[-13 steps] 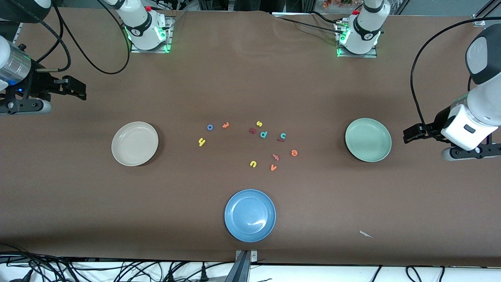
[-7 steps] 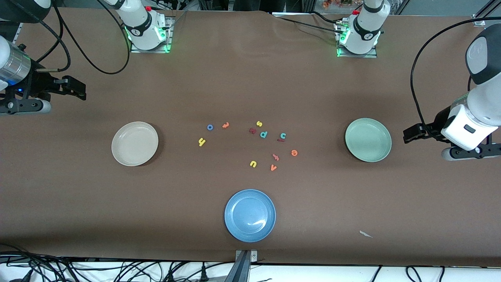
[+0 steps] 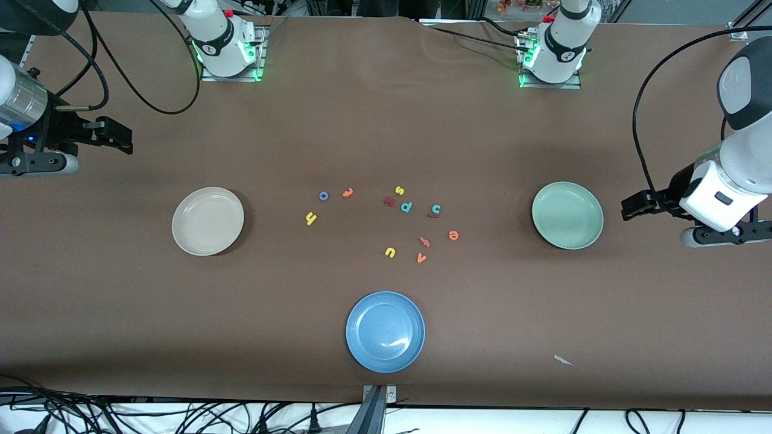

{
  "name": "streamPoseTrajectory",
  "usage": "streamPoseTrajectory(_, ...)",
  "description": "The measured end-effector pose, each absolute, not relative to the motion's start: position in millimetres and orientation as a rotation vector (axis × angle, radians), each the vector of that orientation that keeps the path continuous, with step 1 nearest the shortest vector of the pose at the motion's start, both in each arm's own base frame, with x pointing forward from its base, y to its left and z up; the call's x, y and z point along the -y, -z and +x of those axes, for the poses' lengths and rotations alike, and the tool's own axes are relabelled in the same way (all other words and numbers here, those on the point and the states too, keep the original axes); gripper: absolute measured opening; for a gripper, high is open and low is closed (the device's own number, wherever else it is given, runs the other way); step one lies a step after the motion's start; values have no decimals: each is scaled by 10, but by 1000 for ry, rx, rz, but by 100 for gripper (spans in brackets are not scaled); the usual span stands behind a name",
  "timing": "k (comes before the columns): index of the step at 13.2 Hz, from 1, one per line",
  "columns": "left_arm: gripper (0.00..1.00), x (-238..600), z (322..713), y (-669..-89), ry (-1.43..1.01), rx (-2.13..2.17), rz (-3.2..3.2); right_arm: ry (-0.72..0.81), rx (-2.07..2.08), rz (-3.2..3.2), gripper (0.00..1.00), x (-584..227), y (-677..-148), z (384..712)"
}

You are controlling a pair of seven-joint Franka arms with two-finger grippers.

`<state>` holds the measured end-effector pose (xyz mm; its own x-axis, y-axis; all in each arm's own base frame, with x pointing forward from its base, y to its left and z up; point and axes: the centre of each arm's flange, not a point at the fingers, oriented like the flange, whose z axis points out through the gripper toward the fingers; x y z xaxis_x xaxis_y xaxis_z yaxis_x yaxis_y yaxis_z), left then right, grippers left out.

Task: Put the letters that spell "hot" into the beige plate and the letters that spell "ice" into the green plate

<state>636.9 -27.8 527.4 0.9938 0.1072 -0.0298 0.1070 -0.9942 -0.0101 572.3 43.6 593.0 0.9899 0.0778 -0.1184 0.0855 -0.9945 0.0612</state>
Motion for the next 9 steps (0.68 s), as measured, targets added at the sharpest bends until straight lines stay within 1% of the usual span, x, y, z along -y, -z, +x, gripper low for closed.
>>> streamPoseTrajectory(9, 100, 278, 6357, -5265, -66, 168, -3127, 179, -126, 3068, 100, -436, -5928, 5724)
